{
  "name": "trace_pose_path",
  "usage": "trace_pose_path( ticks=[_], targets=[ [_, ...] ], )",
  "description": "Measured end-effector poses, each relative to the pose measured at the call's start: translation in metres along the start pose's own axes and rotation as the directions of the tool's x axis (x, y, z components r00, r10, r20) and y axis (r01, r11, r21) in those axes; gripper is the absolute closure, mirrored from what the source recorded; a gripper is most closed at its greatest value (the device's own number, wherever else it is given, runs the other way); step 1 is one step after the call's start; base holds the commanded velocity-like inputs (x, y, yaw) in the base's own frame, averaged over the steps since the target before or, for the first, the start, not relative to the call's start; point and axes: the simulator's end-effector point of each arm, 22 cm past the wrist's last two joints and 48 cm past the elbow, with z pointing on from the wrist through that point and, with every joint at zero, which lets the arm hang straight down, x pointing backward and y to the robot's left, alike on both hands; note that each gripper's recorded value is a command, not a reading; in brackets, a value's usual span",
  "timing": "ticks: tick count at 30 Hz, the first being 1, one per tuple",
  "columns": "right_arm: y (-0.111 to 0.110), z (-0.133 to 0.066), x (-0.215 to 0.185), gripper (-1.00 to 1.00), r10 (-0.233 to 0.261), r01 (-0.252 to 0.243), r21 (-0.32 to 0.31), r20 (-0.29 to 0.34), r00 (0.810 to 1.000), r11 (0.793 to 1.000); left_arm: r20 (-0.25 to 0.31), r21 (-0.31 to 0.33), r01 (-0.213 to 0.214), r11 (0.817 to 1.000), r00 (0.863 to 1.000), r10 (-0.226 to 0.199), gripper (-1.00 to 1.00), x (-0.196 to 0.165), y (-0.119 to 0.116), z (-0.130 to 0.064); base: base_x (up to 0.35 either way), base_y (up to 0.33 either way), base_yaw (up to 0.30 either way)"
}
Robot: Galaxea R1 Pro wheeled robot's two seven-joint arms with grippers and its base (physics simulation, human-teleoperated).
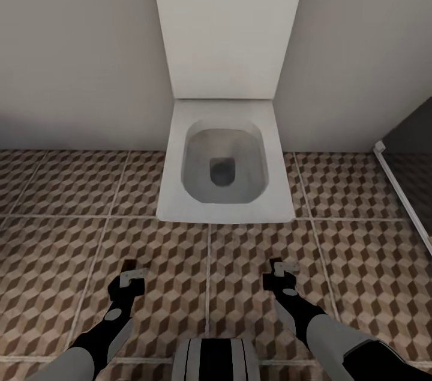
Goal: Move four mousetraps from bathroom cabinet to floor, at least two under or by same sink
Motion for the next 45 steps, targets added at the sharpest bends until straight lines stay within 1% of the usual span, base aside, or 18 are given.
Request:
trace_pose_path(
  ticks=[3, 8, 19, 34, 36, 38, 41, 45],
  targets=[
    [0.0, 0.0, 0.0, 1.0, 0.0, 0.0, 0.0, 0.0, 1.0, 1.0, 0.001, 0.0, 0.0, 1.0, 1.0, 0.0, 1.0, 0.0, 0.0, 0.0, 0.29, 0.0, 0.0],
    [0.0, 0.0, 0.0, 1.0, 0.0, 0.0, 0.0, 0.0, 1.0, 1.0, 0.003, 0.0, 0.0, 1.0, 1.0, 0.0, 1.0, -0.001, 0.0, 0.0, 0.095, 0.0, 0.0],
    [-0.002, 0.001, 0.0, 1.0, -0.001, 0.001, 0.002, 0.0, 1.0, 1.0, 0.001, 0.001, 0.0, 1.0, 1.0, 0.0, 1.0, 0.0, -0.001, 0.0, 0.009, 0.0, 0.0],
    [-0.014, 0.002, 0.001, 1.0, -0.001, 0.001, 0.018, -0.002, 1.0, 1.0, 0.0, -0.002, -0.002, 1.0, 1.0, 0.002, 1.0, 0.001, 0.001, 0.0, 0.0, 0.0, 0.0],
    [-0.016, 0.002, 0.001, 1.0, 0.006, -0.006, 0.022, -0.004, 1.0, 1.0, -0.002, -0.002, -0.003, 1.0, 1.0, 0.003, 1.0, 0.001, 0.002, 0.0, 0.014, 0.0, 0.0],
    [-0.026, 0.003, 0.002, 1.0, 0.02, -0.019, 0.036, -0.006, 1.0, 0.999, -0.005, -0.003, -0.004, 1.0, 1.0, 0.004, 1.0, 0.003, 0.002, 0.0, 0.127, 0.0, 0.0],
    [-0.034, 0.004, 0.002, 1.0, 0.028, -0.028, 0.047, -0.007, 1.0, 0.999, -0.005, -0.004, -0.005, 1.0, 1.0, 0.005, 1.0, 0.003, 0.003, 0.0, 0.227, 0.0, 0.0],
    [-0.038, 0.004, 0.002, 1.0, 0.032, -0.031, 0.052, -0.008, 0.999, 0.998, -0.004, -0.004, -0.005, 1.0, 1.0, 0.005, 1.0, 0.002, 0.004, 0.0, 0.294, 0.0, 0.0]
  ],
)
